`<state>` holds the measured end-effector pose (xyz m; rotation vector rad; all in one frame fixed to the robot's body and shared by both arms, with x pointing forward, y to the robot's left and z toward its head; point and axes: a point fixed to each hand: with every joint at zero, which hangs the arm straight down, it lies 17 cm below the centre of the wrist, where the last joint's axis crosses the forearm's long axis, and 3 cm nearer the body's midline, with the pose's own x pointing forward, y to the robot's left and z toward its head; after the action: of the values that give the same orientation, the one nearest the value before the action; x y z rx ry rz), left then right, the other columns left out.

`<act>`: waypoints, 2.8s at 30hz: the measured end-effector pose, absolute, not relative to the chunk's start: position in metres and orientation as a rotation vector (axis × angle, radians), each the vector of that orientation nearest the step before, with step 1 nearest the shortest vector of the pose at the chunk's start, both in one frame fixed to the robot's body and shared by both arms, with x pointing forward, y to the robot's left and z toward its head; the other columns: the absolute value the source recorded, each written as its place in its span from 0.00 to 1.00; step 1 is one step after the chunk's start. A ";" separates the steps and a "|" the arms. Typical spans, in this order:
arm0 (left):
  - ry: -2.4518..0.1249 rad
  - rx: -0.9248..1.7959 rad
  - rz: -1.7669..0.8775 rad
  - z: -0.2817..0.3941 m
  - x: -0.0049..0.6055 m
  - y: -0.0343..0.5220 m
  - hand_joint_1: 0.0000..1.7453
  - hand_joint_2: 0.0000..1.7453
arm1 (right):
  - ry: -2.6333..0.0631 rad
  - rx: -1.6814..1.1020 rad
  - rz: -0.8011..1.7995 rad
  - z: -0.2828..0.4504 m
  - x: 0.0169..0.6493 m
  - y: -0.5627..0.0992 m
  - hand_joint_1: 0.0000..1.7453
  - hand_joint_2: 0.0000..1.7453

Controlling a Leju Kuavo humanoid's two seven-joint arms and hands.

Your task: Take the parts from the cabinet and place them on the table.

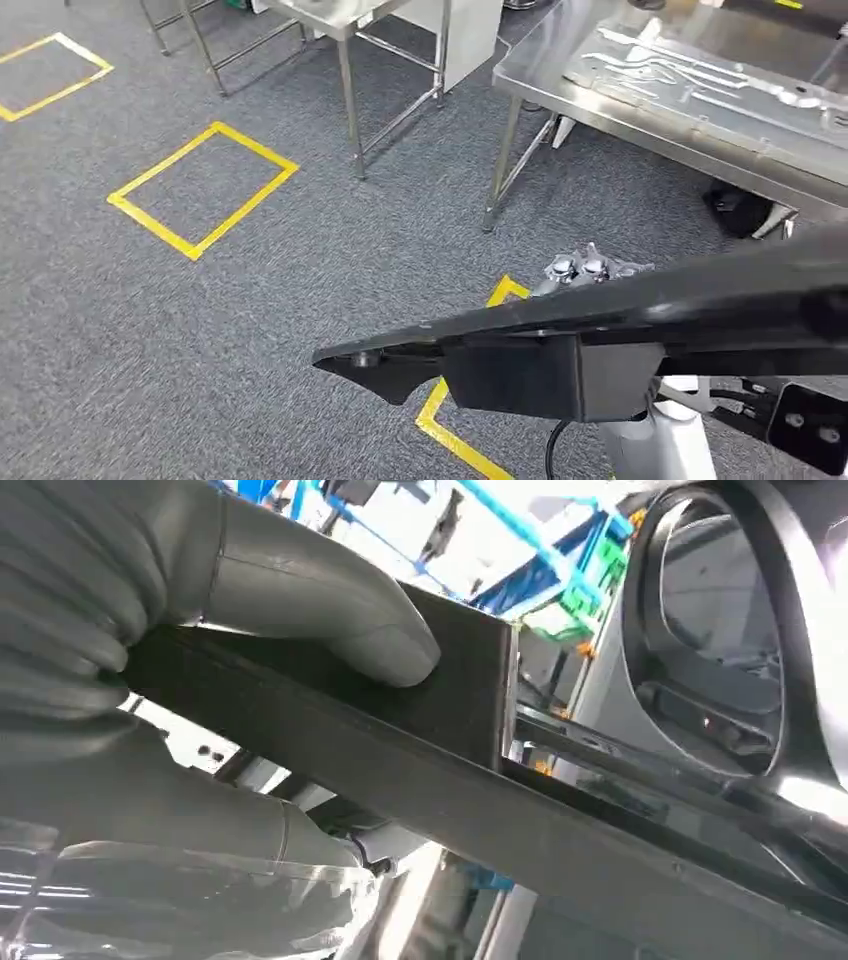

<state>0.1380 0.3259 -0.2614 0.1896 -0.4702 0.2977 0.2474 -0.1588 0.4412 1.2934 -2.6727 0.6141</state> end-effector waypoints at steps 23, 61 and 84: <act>-0.427 0.148 0.280 -0.266 0.123 0.314 0.00 0.00 | -2.660 1.163 0.562 0.431 0.244 -0.149 1.00 1.00; -0.465 0.021 0.315 -0.261 0.136 0.276 0.00 0.00 | -2.579 1.230 0.547 0.430 0.260 -0.137 1.00 1.00; -0.480 -0.014 0.278 -0.260 0.134 0.271 0.00 0.00 | -2.586 1.128 0.520 0.412 0.263 -0.143 1.00 1.00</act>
<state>0.1341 0.2710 -0.2595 -0.0139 -0.4801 0.2780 0.2635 -0.1427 0.4120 1.1278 -2.5856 0.5202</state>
